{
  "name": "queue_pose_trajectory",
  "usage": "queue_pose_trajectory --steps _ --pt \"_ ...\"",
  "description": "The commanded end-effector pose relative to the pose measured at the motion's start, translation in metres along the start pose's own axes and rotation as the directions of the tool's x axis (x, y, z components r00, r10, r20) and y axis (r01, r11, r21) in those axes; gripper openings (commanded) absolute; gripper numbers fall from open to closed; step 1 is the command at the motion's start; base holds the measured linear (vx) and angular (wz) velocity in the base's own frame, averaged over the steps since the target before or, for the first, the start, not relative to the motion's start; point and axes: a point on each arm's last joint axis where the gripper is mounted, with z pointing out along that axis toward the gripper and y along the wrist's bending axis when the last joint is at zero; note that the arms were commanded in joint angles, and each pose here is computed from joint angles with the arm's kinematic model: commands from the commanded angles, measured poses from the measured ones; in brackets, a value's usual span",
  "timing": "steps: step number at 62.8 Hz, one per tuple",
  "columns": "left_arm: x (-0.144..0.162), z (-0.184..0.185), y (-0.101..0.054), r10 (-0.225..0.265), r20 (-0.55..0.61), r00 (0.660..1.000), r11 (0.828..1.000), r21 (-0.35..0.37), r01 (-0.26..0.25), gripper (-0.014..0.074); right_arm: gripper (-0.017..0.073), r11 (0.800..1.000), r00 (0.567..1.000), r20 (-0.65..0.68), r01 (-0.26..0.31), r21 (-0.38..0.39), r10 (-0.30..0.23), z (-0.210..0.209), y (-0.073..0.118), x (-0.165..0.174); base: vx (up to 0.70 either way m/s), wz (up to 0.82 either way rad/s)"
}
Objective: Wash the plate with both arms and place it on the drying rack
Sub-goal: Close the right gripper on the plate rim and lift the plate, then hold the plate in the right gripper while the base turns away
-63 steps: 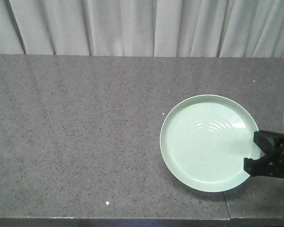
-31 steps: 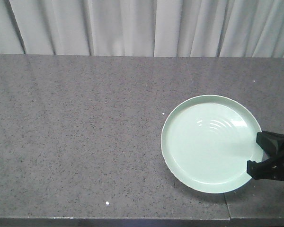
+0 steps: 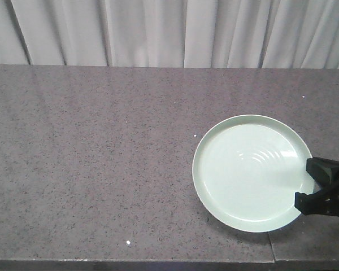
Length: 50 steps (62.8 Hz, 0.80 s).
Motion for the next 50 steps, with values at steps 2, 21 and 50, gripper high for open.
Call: queue_pose_trajectory --steps 2,21,50 --pt "-0.0021 -0.0006 -0.0003 -0.017 0.07 0.997 1.0 0.013 0.016 -0.0006 -0.0008 1.0 0.994 0.113 0.008 0.007 -0.009 -0.0051 -0.0007 -0.0173 0.0 0.0" --pt "-0.0021 -0.0006 -0.0003 -0.017 0.07 0.997 1.0 0.013 0.016 -0.0006 -0.0008 1.0 0.994 0.111 0.008 0.007 -0.009 -0.0051 -0.0007 -0.0171 0.0 0.01" --pt "-0.0021 -0.0006 -0.0003 -0.017 0.07 0.997 1.0 0.013 0.016 -0.0006 -0.0008 1.0 0.994 0.111 0.008 0.007 -0.009 -0.0051 -0.0007 -0.0171 -0.03 0.12"
